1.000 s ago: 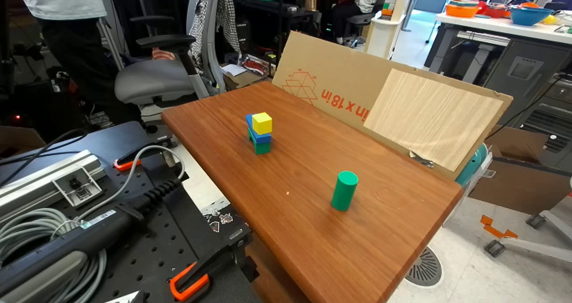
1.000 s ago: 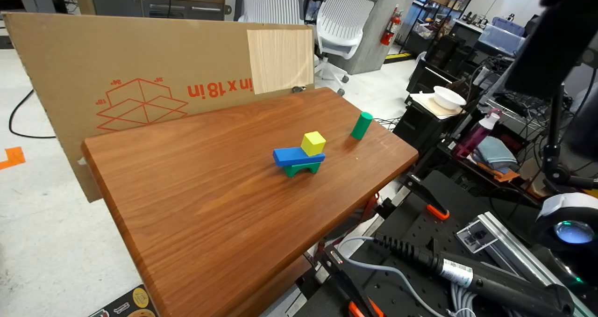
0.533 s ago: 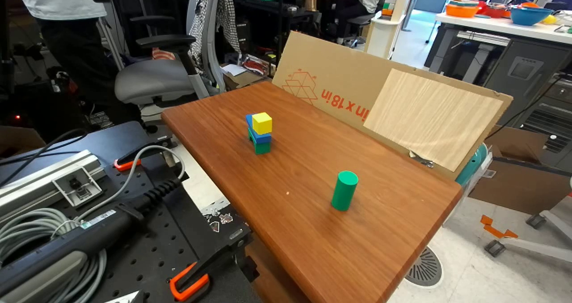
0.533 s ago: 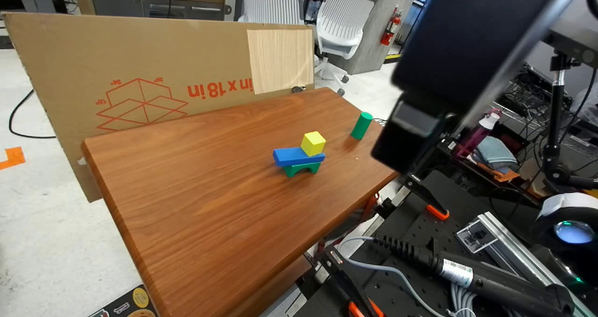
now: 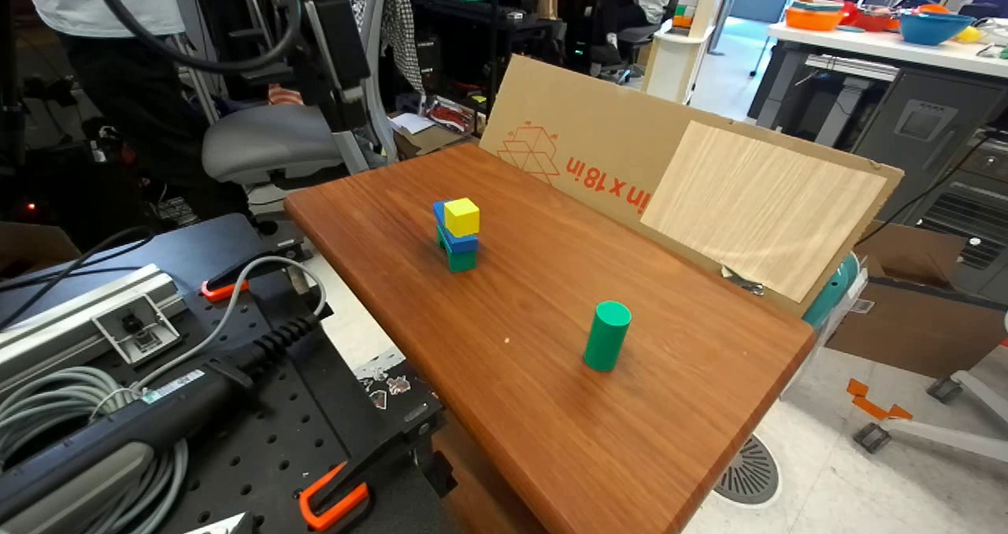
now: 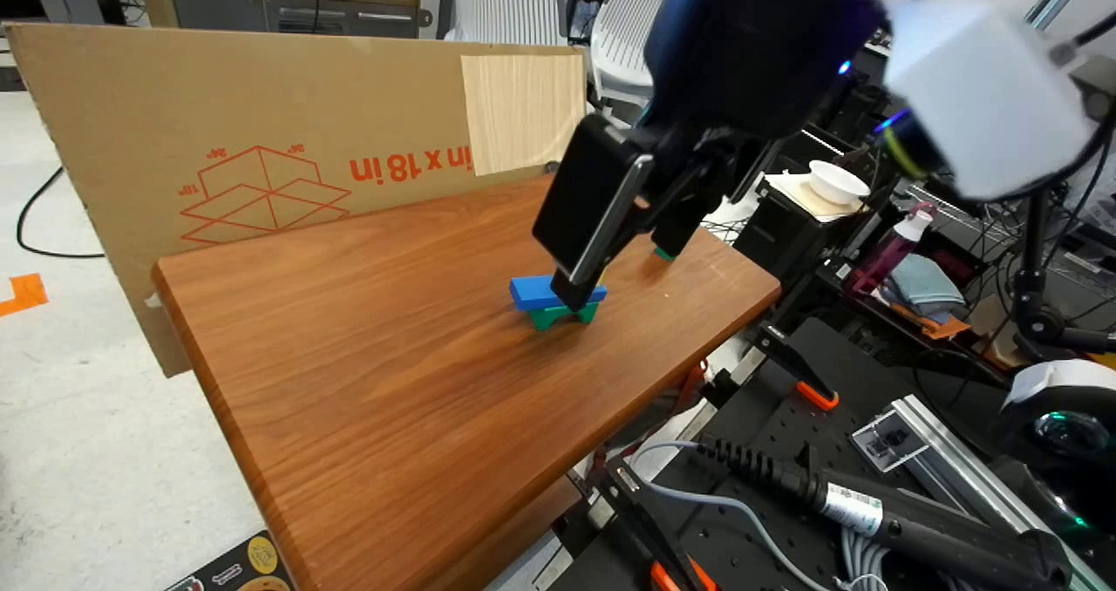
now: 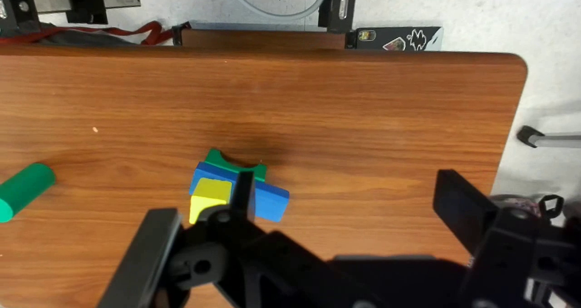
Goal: Remove the yellow block from the stack and place it on top of the green block on the right
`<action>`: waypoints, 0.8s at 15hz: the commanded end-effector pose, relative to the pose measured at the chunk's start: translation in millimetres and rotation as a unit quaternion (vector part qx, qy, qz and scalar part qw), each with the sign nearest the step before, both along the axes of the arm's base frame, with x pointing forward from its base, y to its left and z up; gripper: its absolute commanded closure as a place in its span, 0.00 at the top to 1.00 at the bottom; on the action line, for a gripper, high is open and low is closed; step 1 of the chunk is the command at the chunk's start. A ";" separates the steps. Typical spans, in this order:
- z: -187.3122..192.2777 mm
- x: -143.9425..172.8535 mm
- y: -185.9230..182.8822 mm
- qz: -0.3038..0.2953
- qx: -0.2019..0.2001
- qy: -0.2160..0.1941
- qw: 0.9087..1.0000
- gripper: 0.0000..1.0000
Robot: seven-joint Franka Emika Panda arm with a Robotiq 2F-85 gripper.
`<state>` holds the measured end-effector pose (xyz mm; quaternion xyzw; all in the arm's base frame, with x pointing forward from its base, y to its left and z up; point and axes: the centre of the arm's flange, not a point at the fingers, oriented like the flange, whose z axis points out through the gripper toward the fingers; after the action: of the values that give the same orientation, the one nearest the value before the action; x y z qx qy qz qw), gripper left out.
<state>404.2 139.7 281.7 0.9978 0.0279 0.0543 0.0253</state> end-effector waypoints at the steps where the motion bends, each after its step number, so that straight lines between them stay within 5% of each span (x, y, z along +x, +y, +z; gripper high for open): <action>1: -29.7 26.8 -3.4 -0.032 -0.011 -0.012 0.999 1.00; 12: -52.0 81.5 -53.6 -0.112 -0.048 -0.009 0.992 1.00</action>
<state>466.6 90.1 244.2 0.9934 -0.0651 0.0649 0.0689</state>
